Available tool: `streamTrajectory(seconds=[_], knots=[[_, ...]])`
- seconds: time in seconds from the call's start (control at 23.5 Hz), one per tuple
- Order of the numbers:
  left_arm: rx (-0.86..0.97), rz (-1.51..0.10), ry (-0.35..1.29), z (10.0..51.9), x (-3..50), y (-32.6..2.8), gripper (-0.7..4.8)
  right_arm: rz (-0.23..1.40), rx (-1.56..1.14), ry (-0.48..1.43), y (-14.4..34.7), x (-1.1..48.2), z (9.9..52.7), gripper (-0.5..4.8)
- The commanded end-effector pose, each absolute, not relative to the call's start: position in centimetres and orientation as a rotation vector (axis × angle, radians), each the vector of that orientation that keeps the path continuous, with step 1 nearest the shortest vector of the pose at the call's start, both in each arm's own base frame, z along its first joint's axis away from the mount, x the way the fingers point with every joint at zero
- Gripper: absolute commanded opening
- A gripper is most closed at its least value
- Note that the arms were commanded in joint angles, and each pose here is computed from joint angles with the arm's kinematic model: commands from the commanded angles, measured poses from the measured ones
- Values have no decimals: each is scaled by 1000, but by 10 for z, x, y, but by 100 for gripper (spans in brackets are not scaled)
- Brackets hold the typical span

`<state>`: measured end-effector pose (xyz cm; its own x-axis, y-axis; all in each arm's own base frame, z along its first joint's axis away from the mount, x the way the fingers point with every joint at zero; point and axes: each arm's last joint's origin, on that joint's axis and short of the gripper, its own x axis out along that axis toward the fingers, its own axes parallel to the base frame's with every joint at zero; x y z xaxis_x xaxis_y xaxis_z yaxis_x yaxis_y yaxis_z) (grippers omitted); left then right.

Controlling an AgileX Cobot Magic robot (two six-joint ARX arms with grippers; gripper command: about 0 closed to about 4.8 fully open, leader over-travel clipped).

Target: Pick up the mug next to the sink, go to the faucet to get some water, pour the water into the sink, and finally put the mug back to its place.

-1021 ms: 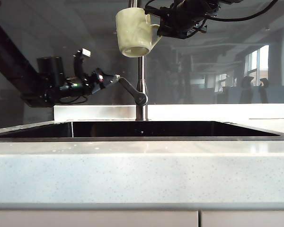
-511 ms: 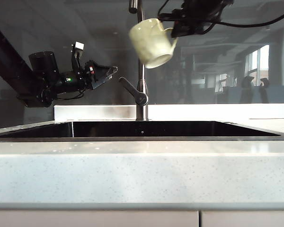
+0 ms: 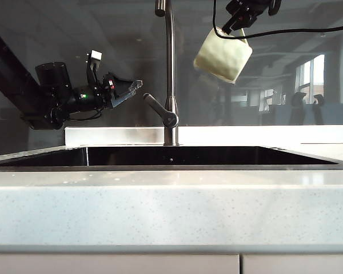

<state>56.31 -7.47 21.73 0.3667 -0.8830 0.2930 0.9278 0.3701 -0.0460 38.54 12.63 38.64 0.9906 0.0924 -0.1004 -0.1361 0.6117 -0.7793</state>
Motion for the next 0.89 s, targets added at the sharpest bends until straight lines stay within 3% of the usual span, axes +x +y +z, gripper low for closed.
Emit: streamTrajectory(seconds=[0.04, 0.55, 0.89], knots=[[-208, -1177, -255, 224, 562, -75, 426, 49, -1052, -50, 133, 376, 407, -5], [-209, -1178, -252, 223, 562, -75, 426, 64, -1447, -97, 156, 367, 408, -5], [-214, -1176, -243, 222, 562, -75, 426, 67, -1485, -118, 160, 365, 409, -5]])
